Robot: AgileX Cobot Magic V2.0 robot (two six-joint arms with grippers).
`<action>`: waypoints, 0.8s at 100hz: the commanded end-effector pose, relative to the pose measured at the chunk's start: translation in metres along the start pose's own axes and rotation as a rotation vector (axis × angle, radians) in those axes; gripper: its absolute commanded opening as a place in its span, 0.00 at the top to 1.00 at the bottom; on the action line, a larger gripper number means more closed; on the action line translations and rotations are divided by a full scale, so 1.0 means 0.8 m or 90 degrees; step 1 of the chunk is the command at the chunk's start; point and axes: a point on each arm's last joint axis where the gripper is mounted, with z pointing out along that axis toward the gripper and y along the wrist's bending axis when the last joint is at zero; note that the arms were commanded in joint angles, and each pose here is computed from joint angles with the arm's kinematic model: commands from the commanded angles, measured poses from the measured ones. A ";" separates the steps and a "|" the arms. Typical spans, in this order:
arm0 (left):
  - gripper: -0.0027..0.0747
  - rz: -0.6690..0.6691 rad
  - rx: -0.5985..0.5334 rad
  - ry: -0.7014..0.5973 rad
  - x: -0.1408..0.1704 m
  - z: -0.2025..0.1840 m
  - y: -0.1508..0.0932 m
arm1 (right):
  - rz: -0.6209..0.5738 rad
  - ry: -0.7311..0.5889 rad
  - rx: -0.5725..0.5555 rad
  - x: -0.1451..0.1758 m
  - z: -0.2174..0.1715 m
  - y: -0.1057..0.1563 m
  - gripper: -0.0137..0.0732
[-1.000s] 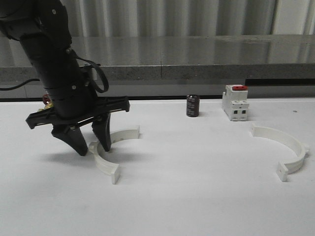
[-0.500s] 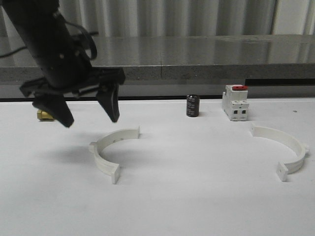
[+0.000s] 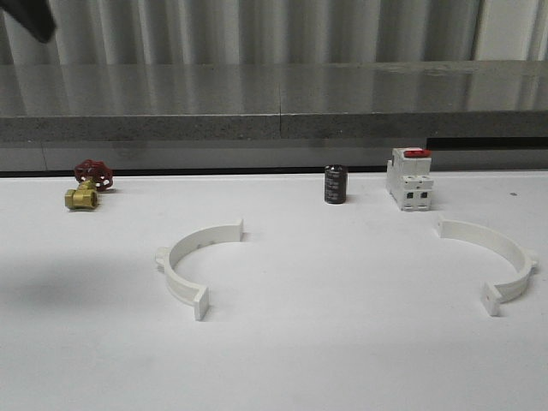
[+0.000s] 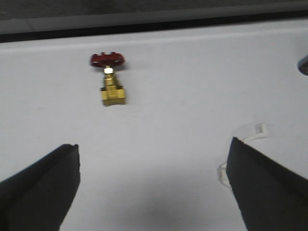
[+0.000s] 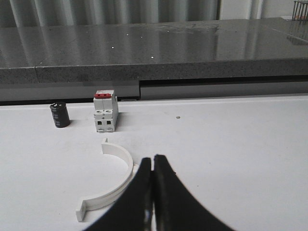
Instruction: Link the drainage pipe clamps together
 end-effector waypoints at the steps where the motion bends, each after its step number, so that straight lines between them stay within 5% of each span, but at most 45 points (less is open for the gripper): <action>1: 0.18 0.001 -0.006 -0.098 0.002 -0.049 0.013 | -0.009 -0.073 -0.004 -0.017 -0.004 0.001 0.92; 53: 0.22 0.001 -0.045 -0.247 0.177 -0.144 0.010 | 0.005 -0.092 -0.005 -0.021 -0.004 0.001 0.92; 67: 0.42 0.006 -0.046 -0.292 0.209 -0.159 0.006 | 0.048 -0.071 -0.013 -0.030 -0.007 0.003 0.92; 80: 0.71 0.011 -0.048 -0.323 0.227 -0.167 0.004 | 0.080 -0.076 -0.019 -0.056 -0.007 0.006 0.92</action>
